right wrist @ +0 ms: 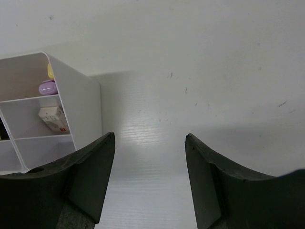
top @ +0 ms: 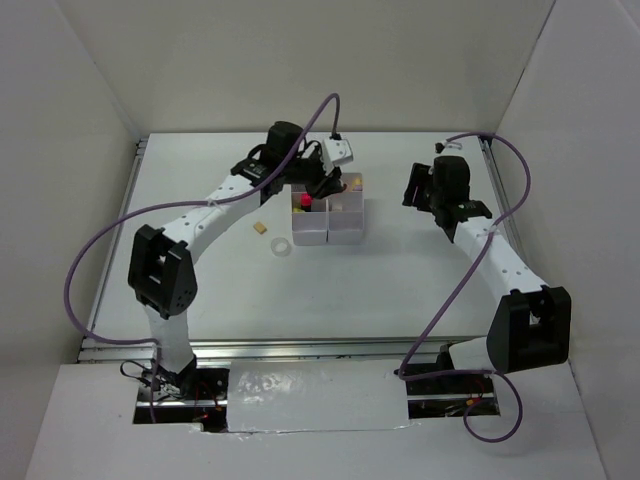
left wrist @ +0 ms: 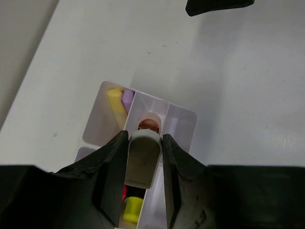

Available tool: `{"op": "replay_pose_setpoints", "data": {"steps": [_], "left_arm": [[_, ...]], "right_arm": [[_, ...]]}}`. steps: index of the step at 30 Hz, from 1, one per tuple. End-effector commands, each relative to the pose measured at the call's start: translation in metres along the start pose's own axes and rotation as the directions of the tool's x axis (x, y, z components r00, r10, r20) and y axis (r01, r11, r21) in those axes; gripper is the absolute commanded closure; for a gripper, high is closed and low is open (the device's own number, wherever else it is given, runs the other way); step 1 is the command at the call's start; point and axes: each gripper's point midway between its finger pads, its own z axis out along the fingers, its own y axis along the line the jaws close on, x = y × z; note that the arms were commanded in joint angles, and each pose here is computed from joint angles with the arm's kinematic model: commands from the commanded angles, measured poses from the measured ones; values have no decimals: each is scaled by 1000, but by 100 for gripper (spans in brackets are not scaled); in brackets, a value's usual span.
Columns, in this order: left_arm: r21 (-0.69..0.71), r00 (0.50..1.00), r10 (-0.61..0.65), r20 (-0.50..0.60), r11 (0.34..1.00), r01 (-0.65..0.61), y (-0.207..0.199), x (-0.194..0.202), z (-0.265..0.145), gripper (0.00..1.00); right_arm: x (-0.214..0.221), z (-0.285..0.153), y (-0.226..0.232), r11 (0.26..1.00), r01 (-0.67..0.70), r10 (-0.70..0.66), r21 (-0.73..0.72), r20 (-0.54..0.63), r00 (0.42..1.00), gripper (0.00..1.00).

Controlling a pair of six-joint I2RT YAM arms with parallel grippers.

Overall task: Sort the stationery into containers
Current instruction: Place the stationery in the storage box.

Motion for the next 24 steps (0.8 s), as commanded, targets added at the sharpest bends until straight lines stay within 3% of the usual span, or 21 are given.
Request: {"op": "replay_pose_setpoints", "data": {"steps": [1, 10, 21, 24], "left_arm": [[-15, 997, 34, 70, 999, -33, 3, -28, 17, 99], [-35, 998, 60, 16, 998, -60, 12, 3, 58, 97], [-17, 996, 84, -28, 996, -84, 17, 35, 83, 83], [-16, 997, 75, -32, 997, -76, 16, 37, 84, 60]], "right_arm": [[-12, -13, -2, 1000, -10, 10, -10, 27, 1000, 33], [-8, -12, -7, 1000, -25, 25, -8, 14, 1000, 33], [-8, -14, -4, 1000, 0, 0, -30, 10, 1000, 32], [-11, -16, -4, 999, 9, -8, -33, 16, 1000, 30]]}}
